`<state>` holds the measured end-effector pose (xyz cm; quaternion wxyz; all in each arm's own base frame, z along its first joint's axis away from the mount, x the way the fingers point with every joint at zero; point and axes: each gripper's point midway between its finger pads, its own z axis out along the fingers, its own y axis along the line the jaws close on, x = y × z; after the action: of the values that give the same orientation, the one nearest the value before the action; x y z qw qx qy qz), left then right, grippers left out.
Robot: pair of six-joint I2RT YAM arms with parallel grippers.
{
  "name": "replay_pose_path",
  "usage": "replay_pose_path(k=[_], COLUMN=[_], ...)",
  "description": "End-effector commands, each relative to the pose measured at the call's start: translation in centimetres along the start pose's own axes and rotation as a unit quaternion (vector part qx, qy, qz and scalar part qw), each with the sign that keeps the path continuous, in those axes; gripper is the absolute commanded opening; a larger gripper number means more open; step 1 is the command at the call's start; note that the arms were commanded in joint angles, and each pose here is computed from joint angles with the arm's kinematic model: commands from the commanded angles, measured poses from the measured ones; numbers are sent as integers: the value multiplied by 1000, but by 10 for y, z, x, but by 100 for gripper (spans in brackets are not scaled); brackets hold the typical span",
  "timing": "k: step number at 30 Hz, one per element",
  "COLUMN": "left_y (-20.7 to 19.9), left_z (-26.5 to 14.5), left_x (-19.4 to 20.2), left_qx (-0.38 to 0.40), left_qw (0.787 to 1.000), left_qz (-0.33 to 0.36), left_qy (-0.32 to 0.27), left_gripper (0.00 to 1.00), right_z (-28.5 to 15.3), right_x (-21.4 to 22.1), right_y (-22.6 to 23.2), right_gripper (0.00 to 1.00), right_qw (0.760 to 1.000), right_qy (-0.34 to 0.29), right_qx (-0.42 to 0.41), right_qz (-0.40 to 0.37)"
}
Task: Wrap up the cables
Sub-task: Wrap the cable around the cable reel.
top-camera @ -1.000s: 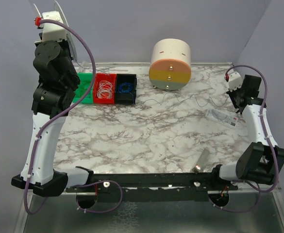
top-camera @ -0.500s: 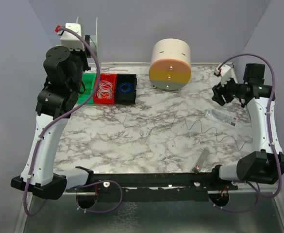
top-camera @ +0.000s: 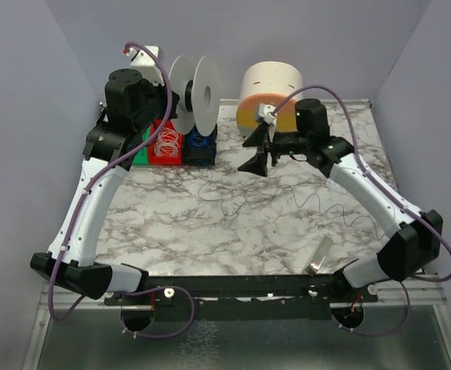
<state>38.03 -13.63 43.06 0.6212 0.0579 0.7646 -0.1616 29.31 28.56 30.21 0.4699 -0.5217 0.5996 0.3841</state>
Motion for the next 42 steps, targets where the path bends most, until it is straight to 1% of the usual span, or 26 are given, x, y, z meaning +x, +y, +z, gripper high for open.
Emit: replay_pose_path(k=[1,5,8,10,14,16,17,20,25,30,33,35,37,40,42], left_y=[-39,-45,-55,-60,-62,-63,-63,-64,-69,-67,-68,-71,-75,-79,-82], left_z=[1,4,2,1,-1,-1,-2,-2,-9,-9,-7,-6,-8,-10,-12], left_x=[-12,-4,-3,-2,-5,-4,-4,-5,-13,-14,-11,-11,-12,-14,-14], left_qx=[96,129,165,183,194,201,205,216,247,241,245,255,269,285,294], left_qw=[993,988,981,977,974,972,971,967,956,959,958,955,950,945,942], left_qz=[-61,-87,-104,-111,-116,-122,-126,-136,-156,-149,-152,-154,-156,-159,-161], left_qy=[-22,-10,-4,-1,-3,-2,-2,-2,-6,-11,-6,-4,-3,-2,-1], left_gripper=[0,0,0,0,0,0,0,0,0,0,0,0,0,0,0], right_z=[40,68,83,89,96,98,99,101,99,92,89,85,84,87,87], right_x=[13,32,32,35,43,46,46,47,48,49,49,47,43,45,42], right_y=[-28,-31,-33,-37,-41,-39,-35,-30,-28,-35,-34,-31,-28,-27,-26], right_gripper=[82,82,82,82,82,82,82,79,79,80,81,82,83,83,83], right_qw=[999,999,998,997,994,994,992,988,973,956,943,939,940,943,941], right_qy=[-20,-24,-51,-59,-70,-72,-78,-91,-135,-159,-180,-205,-223,-216,-227], right_qx=[31,19,15,19,24,18,8,-3,13,44,22,12,3,-9,-18], right_qz=[20,31,33,53,82,81,102,122,186,244,280,275,256,252,249])
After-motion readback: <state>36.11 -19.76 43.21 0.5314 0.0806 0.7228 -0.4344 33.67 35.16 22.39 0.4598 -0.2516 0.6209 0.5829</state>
